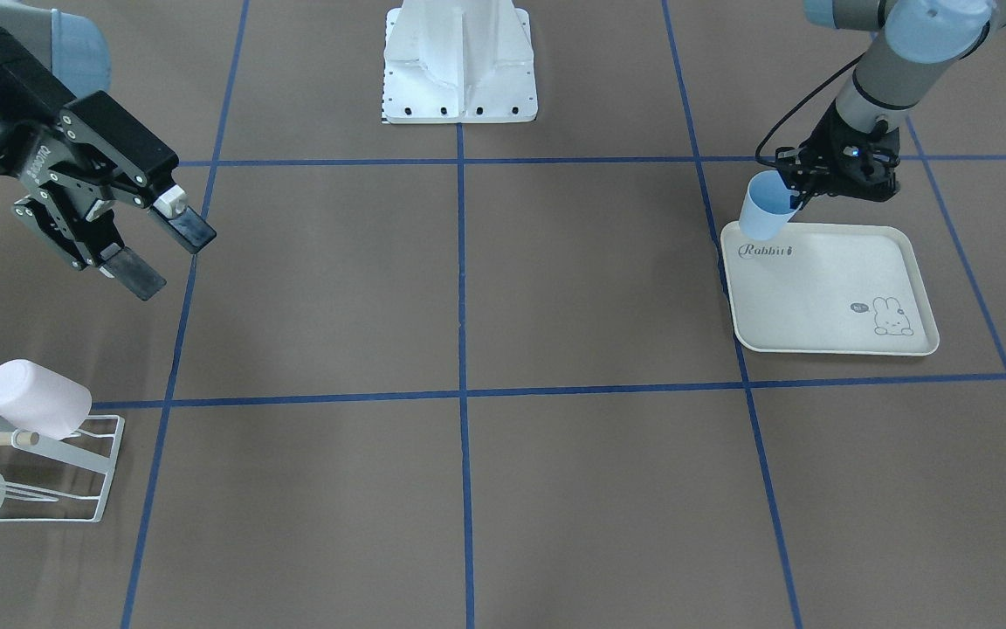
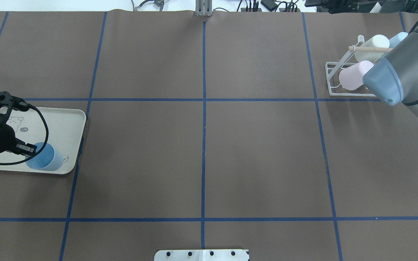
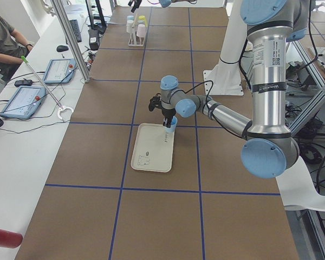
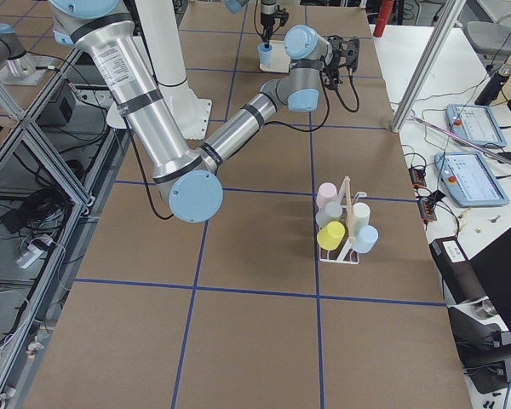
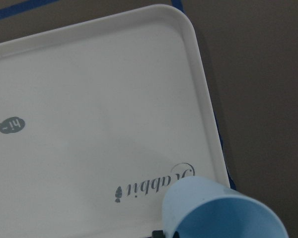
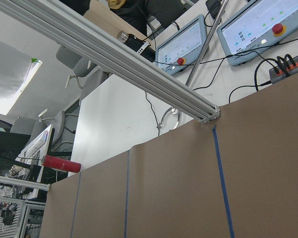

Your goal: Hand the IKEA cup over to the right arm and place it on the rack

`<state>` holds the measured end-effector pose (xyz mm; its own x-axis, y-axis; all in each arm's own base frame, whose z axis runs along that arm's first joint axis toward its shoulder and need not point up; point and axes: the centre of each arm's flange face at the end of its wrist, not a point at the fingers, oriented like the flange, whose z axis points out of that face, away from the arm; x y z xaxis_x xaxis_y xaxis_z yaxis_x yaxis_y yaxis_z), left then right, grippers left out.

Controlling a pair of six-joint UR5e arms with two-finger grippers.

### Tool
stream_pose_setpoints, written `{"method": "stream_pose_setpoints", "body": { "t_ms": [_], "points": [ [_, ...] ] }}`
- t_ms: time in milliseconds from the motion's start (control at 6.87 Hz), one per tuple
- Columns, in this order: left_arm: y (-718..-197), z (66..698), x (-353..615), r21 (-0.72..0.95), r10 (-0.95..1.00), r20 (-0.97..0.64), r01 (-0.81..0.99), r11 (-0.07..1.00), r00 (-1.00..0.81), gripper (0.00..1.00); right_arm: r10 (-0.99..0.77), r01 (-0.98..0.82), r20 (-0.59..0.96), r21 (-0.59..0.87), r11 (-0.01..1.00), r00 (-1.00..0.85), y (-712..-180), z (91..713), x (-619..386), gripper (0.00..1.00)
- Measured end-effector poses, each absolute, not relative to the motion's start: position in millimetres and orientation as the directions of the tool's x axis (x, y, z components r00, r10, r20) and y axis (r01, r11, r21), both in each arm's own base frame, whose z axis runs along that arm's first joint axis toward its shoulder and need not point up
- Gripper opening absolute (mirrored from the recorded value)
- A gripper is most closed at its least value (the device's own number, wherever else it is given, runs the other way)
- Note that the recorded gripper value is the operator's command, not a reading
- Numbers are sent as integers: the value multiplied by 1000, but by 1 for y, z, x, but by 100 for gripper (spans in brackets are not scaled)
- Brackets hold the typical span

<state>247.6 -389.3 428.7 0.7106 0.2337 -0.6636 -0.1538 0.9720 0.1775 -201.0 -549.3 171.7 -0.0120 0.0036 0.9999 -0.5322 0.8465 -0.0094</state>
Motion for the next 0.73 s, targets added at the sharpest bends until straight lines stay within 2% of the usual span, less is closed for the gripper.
{"method": "stream_pose_setpoints", "body": {
  "t_ms": [437,728],
  "points": [
    [-436,371,209,164,67,-703,69,984,708,0,2,-518,1000,-13,855,-22,-542,168,-218,100],
    [-461,313,217,86,-107,-776,273,958,621,0,25,-545,997,-57,836,-66,-527,161,-254,100]
  ]
}}
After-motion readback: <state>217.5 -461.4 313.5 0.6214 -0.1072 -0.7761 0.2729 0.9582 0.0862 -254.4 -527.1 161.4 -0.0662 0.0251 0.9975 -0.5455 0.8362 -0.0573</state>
